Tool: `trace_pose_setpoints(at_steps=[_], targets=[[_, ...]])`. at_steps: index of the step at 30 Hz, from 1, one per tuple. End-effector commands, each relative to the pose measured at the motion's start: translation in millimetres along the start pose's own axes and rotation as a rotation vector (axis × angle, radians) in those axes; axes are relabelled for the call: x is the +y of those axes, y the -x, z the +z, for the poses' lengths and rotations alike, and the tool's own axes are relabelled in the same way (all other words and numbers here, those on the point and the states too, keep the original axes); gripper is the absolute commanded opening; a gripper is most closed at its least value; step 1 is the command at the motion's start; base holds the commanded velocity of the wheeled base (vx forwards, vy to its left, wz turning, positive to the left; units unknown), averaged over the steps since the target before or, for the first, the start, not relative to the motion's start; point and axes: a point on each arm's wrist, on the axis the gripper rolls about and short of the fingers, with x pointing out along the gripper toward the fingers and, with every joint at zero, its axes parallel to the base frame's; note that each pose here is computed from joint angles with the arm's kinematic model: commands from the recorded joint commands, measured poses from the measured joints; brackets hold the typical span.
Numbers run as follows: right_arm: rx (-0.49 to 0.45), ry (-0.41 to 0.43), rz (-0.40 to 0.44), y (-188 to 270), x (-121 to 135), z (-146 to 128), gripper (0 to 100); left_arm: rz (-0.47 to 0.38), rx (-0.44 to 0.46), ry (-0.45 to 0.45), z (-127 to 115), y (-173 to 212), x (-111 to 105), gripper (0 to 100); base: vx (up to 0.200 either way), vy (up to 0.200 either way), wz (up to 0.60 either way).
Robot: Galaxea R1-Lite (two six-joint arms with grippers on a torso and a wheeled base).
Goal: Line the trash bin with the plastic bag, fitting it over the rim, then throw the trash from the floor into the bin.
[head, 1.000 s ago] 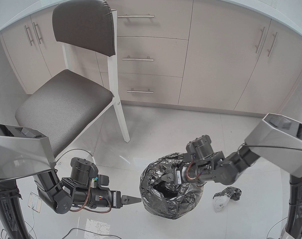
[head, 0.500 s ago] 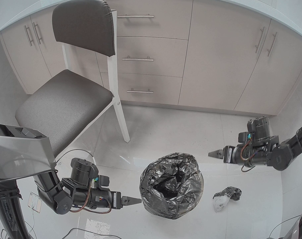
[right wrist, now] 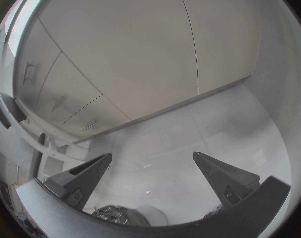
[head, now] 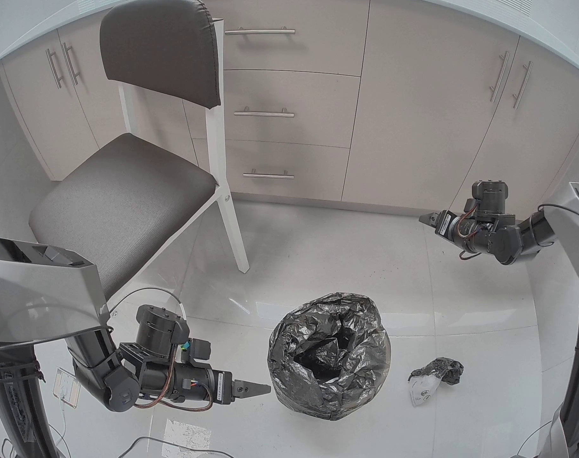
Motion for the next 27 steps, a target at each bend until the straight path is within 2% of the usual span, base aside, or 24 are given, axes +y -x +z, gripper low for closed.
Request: trace_pose_setpoints(at_steps=[1, 2, 3, 6, 14, 19, 22, 24, 25, 26, 27], targets=[[0.029, -0.05, -0.106, -76.8, -47.0, -30.7, 100, 0.003, 0.007, -0.007, -1.4, -1.3, 1.2, 100, 0.0, 0.0, 0.0], [0.029, -0.05, -0.106, -76.8, -47.0, -30.7, 100, 0.003, 0.007, -0.007, -1.4, -1.3, 1.2, 100, 0.0, 0.0, 0.0], [0.021, -0.052, -0.149, -89.3, -50.2, -31.7, 100, 0.003, 0.007, -0.008, -1.4, -1.3, 1.2, 100, 0.0, 0.0, 0.0], [0.017, -0.053, -0.195, -103.7, -53.1, -33.4, 100, 0.003, 0.007, -0.008, -1.4, -1.3, 1.2, 100, 0.0, 0.0, 0.0], [0.026, -0.077, -0.221, -122.1, -53.7, -36.2, 100, 0.004, 0.007, -0.01, -1.9, -1.4, 1.5, 100, 0.0, 0.0, 0.0], [0.188, -0.123, -0.401, -133.3, -77.0, -86.6, 100, 0.006, 0.008, -0.01, -2.1, -1.7, 1.8, 100, 0.0, 0.0, 0.0], [0.367, -0.141, -0.537, -136.0, -98.4, -133.6, 100, 0.006, 0.01, -0.01, -2.5, -2.1, 1.7, 100, 0.0, 0.0, 0.0], [0.471, -0.141, -0.6, -135.4, -110.2, -160.4, 100, 0.006, 0.01, -0.01, -2.5, -2.1, 1.7, 100, 0.0, 0.0, 0.0], [0.486, -0.14, -0.608, -135.4, -112.2, -164.6, 100, 0.006, 0.01, -0.01, -2.5, -2.1, 1.7, 100, 0.0, 0.0, 0.0], [0.588, -0.132, -0.665, -133.3, -124.5, -191.2, 100, 0.006, 0.01, -0.01, -2.5, -2.1, 1.7, 100, 0.0, 0.0, 0.0], [0.637, -0.126, -0.691, -131.4, -129.0, -202.9, 100, 0.007, 0.009, -0.009, -2.4, -1.9, 2.1, 100, 0.0, 0.0, 0.0]])
